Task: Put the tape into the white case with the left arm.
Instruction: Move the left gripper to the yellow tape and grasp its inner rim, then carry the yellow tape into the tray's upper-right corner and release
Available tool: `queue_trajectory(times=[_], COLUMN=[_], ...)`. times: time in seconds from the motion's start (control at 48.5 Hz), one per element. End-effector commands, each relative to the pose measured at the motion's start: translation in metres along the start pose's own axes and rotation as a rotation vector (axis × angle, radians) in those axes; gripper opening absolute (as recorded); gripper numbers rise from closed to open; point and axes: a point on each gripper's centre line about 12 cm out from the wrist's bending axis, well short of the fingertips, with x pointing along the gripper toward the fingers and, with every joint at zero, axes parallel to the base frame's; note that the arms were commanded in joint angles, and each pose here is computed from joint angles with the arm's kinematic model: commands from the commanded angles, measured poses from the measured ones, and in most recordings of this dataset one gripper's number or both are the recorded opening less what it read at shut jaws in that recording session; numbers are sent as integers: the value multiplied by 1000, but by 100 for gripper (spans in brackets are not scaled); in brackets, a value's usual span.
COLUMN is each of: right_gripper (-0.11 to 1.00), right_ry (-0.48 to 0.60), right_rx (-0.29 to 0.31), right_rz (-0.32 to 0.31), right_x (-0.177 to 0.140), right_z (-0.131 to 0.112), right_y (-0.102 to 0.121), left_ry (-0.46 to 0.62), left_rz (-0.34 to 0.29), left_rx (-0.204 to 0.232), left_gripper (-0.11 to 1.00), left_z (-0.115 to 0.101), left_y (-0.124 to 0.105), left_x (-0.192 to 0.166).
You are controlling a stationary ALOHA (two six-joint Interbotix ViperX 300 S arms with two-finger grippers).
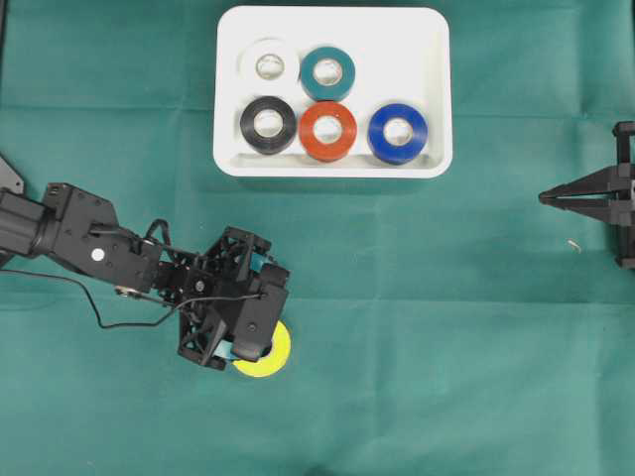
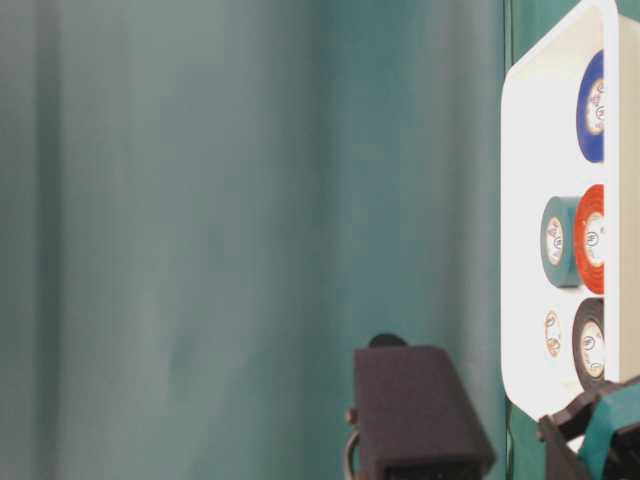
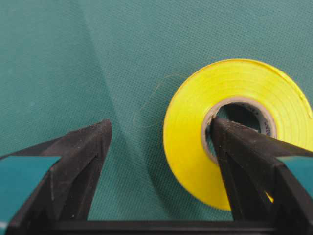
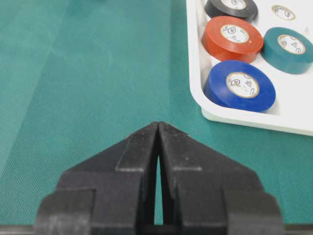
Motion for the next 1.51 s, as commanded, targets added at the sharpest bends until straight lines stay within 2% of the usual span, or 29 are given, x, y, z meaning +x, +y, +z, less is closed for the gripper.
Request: queue_trajectory(times=[0.0,0.144,0.248,0.33,0.413,0.454,0.619,0.846,1.032,1.321,1.486], right_gripper=[-9,-9,-9,-9,-9,-9,-9,-9,-9,-9,-9], right_ry=[-14,-14,-14,-14,-14,-14,-14,-14,-14,-14,-14], right_rx=[0,0,-1,2,0,2,0,0,0,0,2], right_rz=[-2,-1,-1,-1,-1,-1,0,-1,0,0,0], right_x=[1,1,1,1,1,1,1,1,1,1,1], right_z=[5,4,4,4,4,4,4,5,4,4,4], right_y=[0,0,0,0,0,0,0,0,0,0,0], left_ry=[-29,-21,-21,-26,-26,-26,-32,-87,-90,-86,-95], left_rz=[5,4,3,4,4,4,5,10,13,56,115], left_rx=[2,2,3,3,5,5,3,-1,-3,-36,-30], left_gripper=[82,82,75,57,32,27,27,27,27,27,27], left_z=[10,8,8,9,9,9,11,32,52,62,64], left_y=[2,2,1,2,2,2,2,4,9,36,69], left_x=[-1,1,1,0,-1,-1,-3,-22,-41,-54,-56])
